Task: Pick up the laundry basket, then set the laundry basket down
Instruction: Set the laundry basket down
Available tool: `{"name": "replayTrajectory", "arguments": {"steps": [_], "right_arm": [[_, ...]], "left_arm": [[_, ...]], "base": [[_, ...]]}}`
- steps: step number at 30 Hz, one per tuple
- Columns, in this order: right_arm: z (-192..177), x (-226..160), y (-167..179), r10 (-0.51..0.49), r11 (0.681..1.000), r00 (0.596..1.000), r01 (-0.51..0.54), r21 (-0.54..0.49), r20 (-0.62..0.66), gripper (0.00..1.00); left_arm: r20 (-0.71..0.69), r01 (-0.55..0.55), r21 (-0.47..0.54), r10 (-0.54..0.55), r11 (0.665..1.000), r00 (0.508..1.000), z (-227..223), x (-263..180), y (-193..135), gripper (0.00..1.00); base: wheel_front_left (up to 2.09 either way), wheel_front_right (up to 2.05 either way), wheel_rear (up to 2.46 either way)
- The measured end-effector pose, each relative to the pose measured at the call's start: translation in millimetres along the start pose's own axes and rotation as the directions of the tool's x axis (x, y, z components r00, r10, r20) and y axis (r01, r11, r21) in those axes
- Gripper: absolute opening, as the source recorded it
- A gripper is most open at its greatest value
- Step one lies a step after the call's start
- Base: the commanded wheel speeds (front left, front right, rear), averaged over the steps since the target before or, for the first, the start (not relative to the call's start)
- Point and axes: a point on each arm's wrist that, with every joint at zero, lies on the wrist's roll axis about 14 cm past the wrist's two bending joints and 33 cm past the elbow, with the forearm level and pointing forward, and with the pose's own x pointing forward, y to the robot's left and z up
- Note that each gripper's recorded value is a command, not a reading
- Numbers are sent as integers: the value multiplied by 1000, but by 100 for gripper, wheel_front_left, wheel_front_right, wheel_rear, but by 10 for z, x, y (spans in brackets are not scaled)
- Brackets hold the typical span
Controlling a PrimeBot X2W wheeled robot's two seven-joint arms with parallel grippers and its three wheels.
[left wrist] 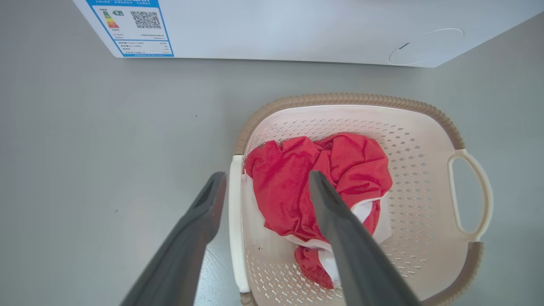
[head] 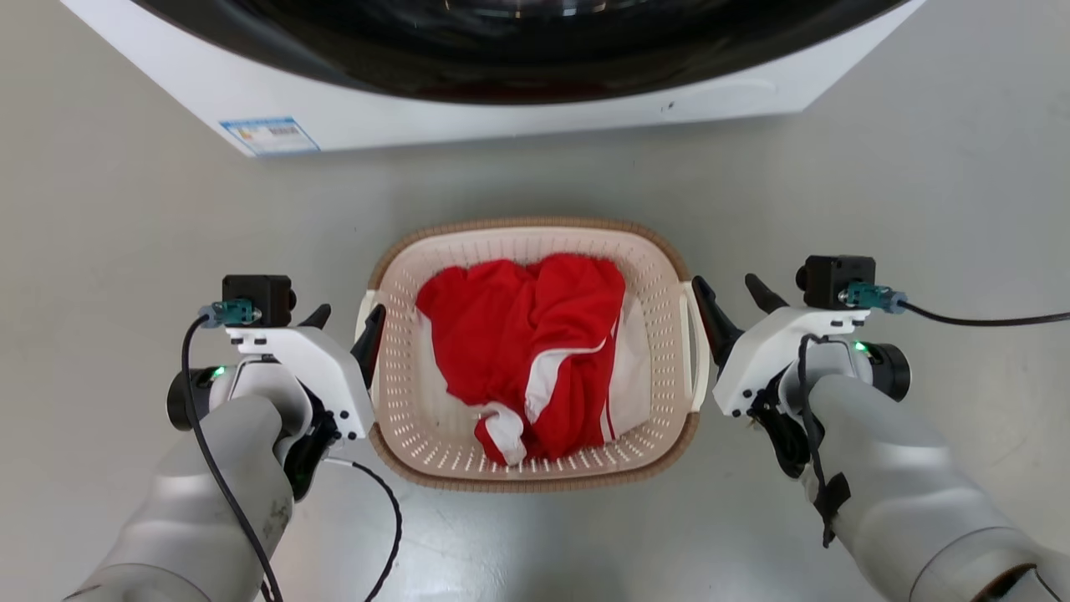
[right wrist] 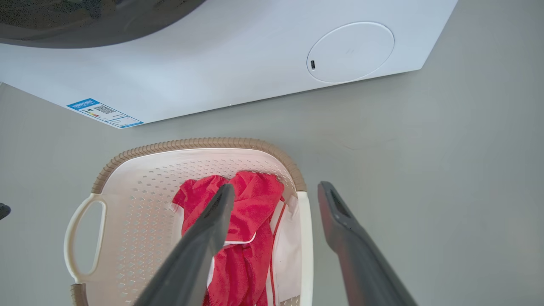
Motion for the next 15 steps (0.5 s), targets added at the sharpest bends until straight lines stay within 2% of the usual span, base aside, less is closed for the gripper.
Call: {"name": "replayTrajectory", "arguments": {"steps": [6,15], "right_arm": [[328,-219,134,41,998,994,-37,-48,104,100],[645,-525,259,85,993,969,-64,-98,234,100]], "left_arm": [[111,19,-10,-18,1000,994,373,-220,-99,100],[228,36,2,-36,999,973,631,-566,-169,100]], "base": [[0,0,0],[0,0,0]]}}
